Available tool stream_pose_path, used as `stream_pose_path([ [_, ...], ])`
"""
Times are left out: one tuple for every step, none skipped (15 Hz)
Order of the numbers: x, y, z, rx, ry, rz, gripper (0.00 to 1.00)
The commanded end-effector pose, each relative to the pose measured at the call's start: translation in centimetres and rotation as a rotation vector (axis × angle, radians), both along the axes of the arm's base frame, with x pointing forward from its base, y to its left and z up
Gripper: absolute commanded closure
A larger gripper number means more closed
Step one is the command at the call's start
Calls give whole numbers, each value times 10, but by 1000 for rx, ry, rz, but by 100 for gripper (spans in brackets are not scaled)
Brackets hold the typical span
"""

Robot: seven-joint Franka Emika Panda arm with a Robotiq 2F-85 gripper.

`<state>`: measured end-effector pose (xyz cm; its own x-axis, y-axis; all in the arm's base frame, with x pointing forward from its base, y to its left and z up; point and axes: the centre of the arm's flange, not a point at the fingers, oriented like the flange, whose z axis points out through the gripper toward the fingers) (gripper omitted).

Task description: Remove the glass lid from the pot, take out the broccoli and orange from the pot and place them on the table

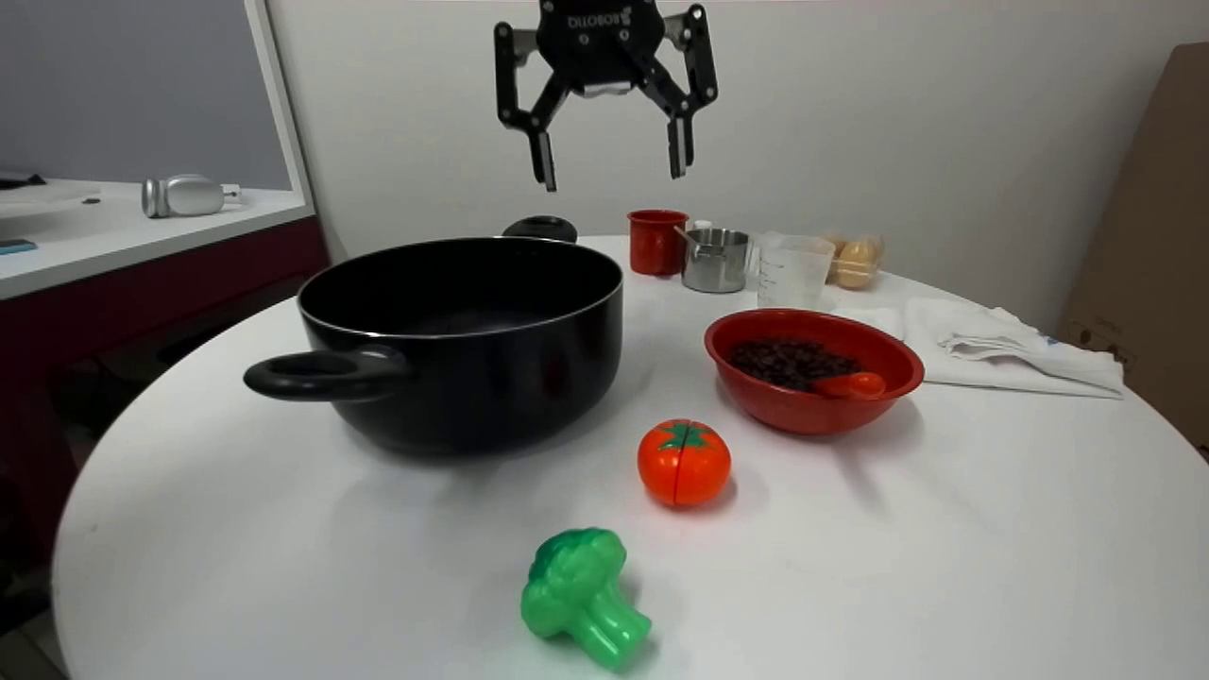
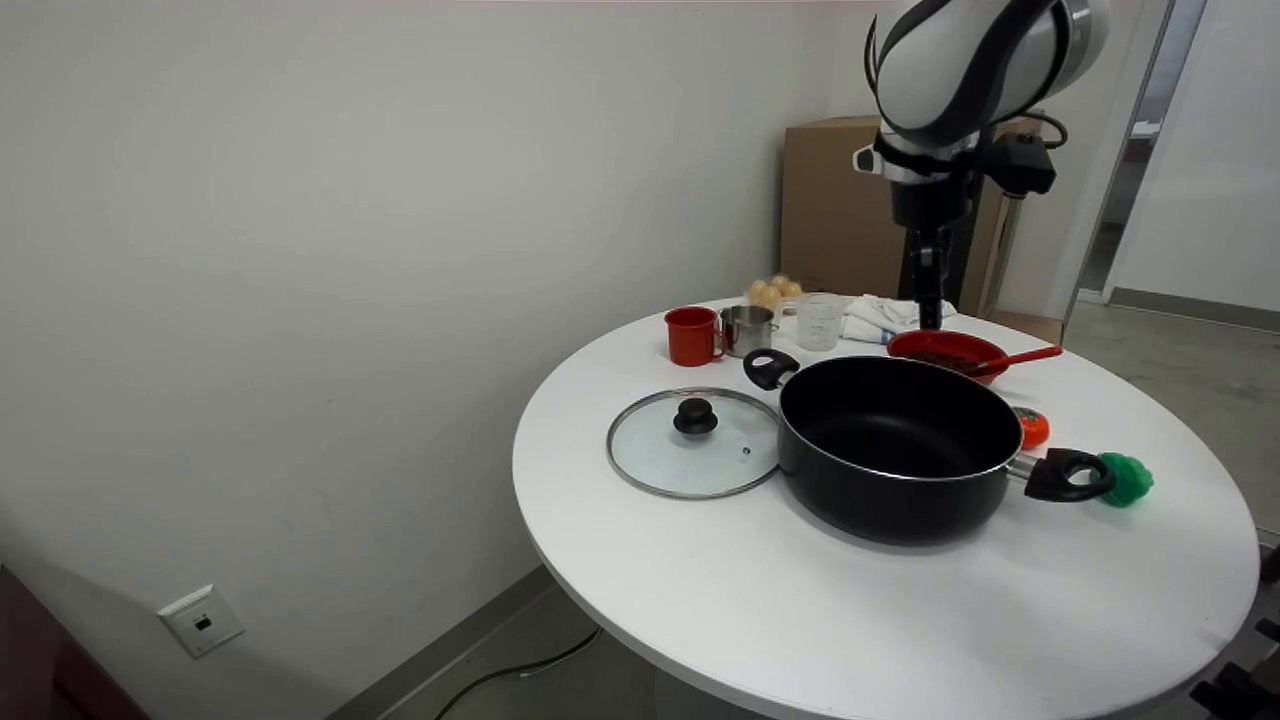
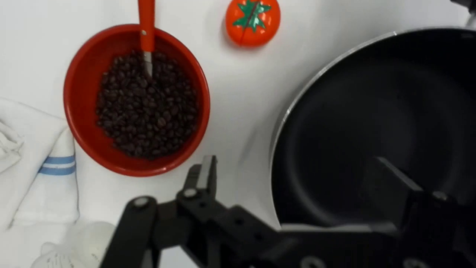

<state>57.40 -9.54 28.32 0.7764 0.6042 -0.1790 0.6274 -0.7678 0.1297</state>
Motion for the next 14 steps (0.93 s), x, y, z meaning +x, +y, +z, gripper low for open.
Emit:
stream_pose_path([
  [-7,26,24,107,-62,-155,0],
  [-7,35,28,126,-71,-170,0],
  [-9,45,31,139,-76,-154,0],
  [2,28,20,108,-57,-126,0],
  [2,36,23,117,-63,-129,0],
  [1,41,25,122,-65,-129,0],
  [0,44,26,124,-66,-130,0],
  [-1,44,26,124,-66,-132,0],
  [-1,43,26,124,-66,-134,0],
  [-1,43,26,124,-65,-135,0],
  [-1,42,26,124,-65,-135,0],
  [-1,43,26,124,-65,-135,0],
  [-1,43,25,124,-64,-135,0],
  [-2,43,25,124,-64,-135,0],
])
